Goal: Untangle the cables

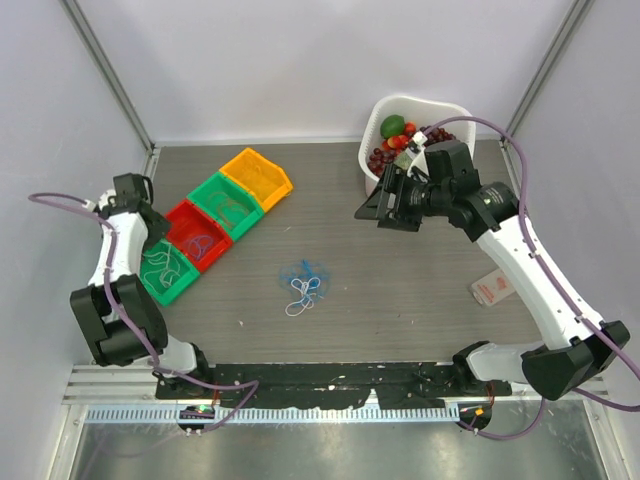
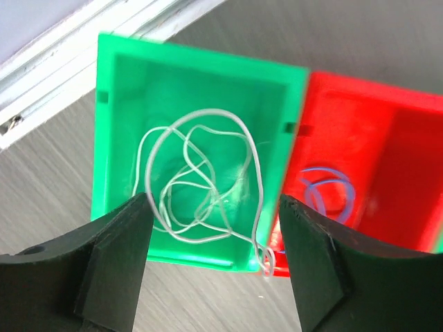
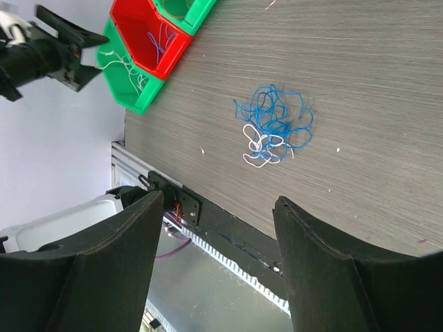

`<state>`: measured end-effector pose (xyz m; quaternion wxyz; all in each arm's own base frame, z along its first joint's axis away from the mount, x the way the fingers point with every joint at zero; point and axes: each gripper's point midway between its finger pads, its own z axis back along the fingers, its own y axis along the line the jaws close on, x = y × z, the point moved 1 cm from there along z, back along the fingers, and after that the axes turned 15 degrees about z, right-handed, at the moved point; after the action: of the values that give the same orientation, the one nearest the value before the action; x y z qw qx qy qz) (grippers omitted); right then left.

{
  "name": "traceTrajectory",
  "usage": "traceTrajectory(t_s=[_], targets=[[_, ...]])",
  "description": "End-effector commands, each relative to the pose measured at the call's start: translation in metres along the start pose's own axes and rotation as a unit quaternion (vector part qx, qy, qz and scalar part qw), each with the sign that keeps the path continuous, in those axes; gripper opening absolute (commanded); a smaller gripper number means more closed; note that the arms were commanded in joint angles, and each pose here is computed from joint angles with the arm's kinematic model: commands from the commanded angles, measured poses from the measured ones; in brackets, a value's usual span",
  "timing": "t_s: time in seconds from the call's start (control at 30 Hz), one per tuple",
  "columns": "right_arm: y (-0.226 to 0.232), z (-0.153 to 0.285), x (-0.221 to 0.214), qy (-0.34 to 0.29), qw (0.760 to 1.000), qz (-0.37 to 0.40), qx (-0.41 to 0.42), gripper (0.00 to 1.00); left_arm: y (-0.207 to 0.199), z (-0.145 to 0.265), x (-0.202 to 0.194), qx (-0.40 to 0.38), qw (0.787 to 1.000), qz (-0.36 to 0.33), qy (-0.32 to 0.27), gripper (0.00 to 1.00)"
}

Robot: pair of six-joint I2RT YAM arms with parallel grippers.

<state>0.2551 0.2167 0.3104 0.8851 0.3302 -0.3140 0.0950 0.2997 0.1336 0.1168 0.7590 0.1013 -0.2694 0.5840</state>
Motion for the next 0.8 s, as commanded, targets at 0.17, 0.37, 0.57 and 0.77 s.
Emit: traceTrajectory(t_s=[0.17, 0.37, 0.57, 0.77], targets=[[-0.001, -0.013, -0.008, 0.004, 1.000, 0.011, 0.029, 0.70, -0.014, 0.080, 0.020, -0.104, 0.991, 0.080, -0.024, 0.79], [-0.013, -0.029, -0.025, 0.029, 0.999, 0.002, 0.022, 0.69, -0.058, 0.121, -0.029, -0.223, 0.974, 0.005, 0.034, 0.59], [-0.022, -0.061, -0.067, 0.092, 0.995, 0.017, 0.023, 0.63, -0.100, 0.206, -0.170, -0.388, 0.889, -0.204, 0.133, 0.58], [-0.005, -0.097, -0.118, 0.134, 0.989, 0.047, 0.033, 0.61, -0.077, 0.215, -0.267, -0.419, 0.831, -0.282, 0.234, 0.66]])
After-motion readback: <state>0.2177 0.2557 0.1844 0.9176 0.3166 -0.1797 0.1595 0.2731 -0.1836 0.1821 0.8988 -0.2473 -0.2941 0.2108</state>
